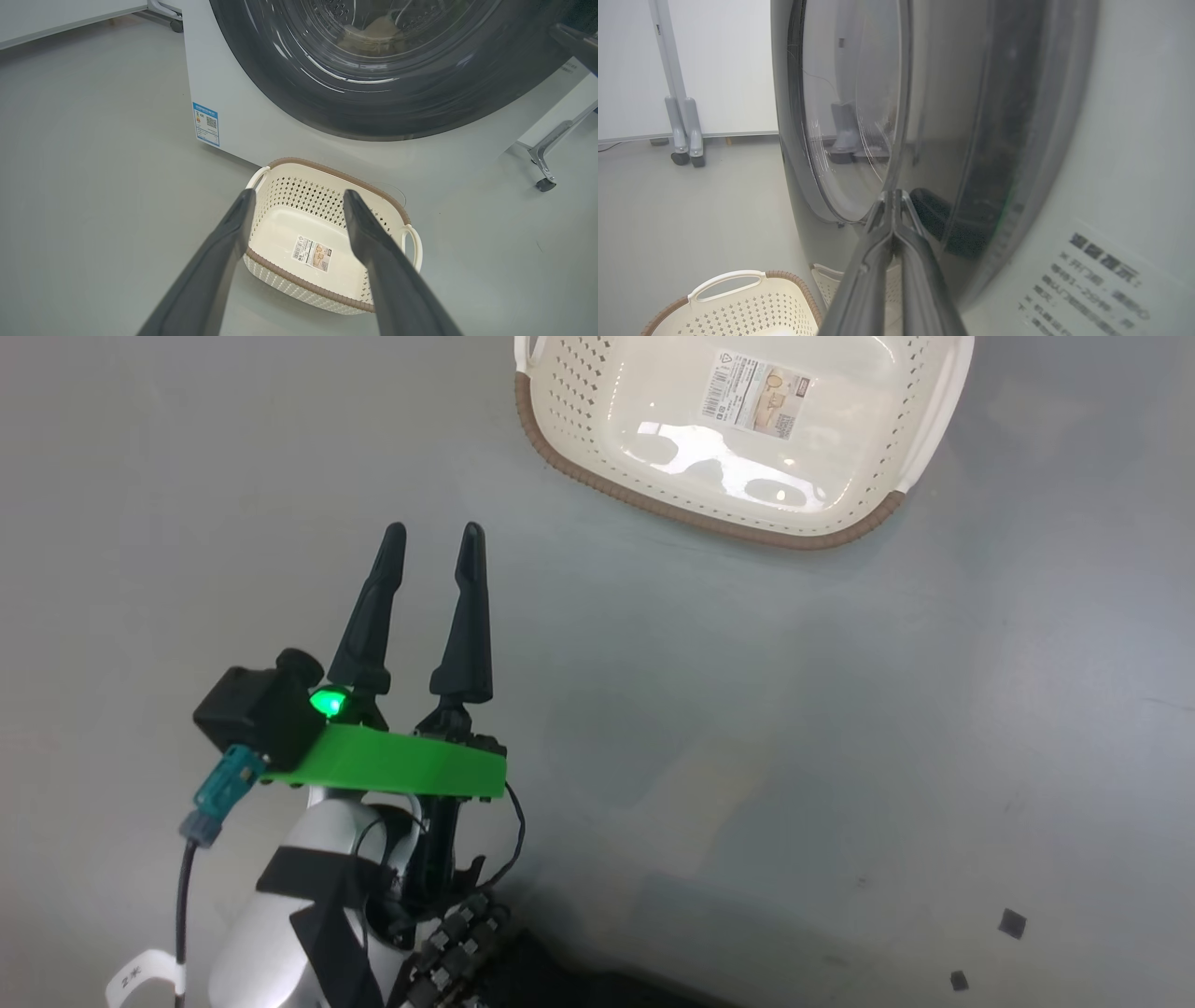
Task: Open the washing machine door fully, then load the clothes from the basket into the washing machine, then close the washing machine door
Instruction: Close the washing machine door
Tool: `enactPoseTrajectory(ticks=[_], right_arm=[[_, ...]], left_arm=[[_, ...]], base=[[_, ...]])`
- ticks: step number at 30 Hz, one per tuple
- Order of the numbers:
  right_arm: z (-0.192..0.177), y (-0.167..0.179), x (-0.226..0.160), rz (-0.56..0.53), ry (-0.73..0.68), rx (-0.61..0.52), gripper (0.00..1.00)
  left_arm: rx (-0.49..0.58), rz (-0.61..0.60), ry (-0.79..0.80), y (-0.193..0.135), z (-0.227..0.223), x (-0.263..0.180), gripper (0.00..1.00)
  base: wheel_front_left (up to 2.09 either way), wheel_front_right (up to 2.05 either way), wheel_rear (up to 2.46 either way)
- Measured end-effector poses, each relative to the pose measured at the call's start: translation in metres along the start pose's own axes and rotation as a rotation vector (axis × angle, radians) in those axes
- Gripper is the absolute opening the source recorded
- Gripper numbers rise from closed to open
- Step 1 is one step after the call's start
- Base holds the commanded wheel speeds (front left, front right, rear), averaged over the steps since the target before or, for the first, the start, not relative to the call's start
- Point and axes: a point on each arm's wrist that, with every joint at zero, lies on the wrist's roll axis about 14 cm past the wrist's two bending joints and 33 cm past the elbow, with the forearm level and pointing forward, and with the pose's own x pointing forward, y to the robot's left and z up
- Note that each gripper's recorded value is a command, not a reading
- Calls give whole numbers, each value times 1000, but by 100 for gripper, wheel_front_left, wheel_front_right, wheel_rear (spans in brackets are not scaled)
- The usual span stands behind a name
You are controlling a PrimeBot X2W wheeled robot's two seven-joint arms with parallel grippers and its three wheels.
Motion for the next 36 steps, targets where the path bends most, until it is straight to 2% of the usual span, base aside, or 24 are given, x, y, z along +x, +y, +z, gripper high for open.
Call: enactPoseTrajectory(ticks=[15,21,27,36], right_arm=[[23,-6,-11,-28,3,-24,0],[38,-12,-34,-73,14,-11,0],[65,12,-66,-61,12,14,0],[112,22,-124,-139,-11,33,0]], left_arm=[[-5,-22,-37,-9,15,-1,100],[12,-52,-74,-19,30,-3,100],[22,-73,-103,-27,43,-16,100],[31,-127,-142,-48,58,-37,100]], base=[[0,0,0],[0,0,0],[0,0,0],[0,0,0]])
